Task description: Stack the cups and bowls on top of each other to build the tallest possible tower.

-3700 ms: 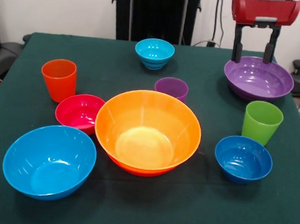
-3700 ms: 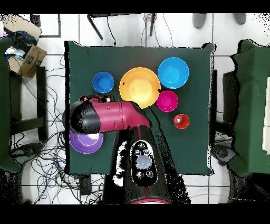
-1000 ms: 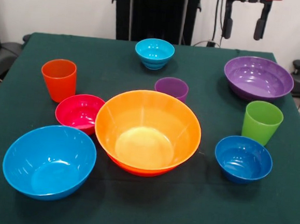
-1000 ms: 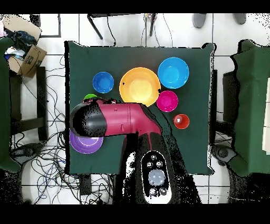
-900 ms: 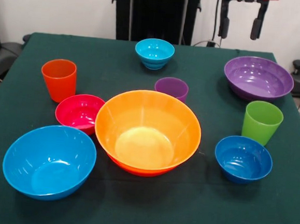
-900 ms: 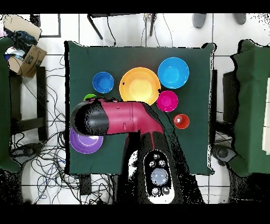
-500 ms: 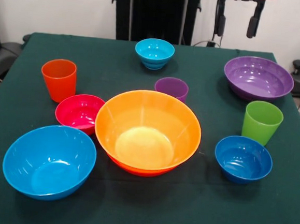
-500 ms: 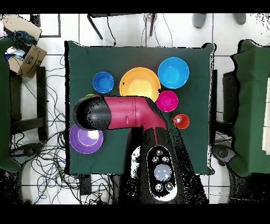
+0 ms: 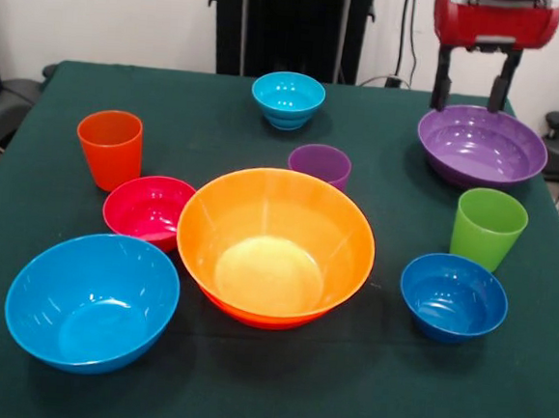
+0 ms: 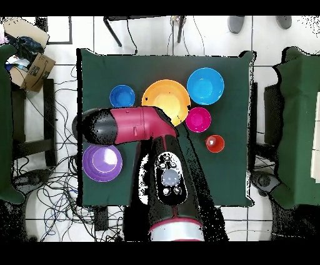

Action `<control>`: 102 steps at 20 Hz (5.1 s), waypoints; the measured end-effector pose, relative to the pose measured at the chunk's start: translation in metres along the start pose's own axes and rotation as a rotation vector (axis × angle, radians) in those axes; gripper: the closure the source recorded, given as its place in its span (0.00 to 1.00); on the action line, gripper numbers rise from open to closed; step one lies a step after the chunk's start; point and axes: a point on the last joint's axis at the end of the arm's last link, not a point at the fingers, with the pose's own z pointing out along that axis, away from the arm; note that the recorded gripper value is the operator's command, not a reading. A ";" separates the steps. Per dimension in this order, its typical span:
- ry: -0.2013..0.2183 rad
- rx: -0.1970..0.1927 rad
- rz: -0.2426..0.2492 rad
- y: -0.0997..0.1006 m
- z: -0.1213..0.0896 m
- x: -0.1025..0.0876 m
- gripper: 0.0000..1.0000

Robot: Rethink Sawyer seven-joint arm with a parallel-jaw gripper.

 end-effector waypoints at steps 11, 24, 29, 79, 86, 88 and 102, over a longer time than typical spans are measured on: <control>0.036 0.030 -0.051 0.033 0.048 0.002 0.00; 0.014 0.059 -0.037 0.034 0.070 -0.022 0.00; 0.008 0.077 -0.038 0.036 0.081 -0.029 0.00; 0.072 0.139 -0.107 0.084 0.147 0.004 0.00; 0.072 0.139 -0.106 0.084 0.147 0.004 0.00; 0.072 0.139 -0.106 0.084 0.147 0.004 0.00; 0.051 0.130 -0.110 0.094 0.132 0.000 0.00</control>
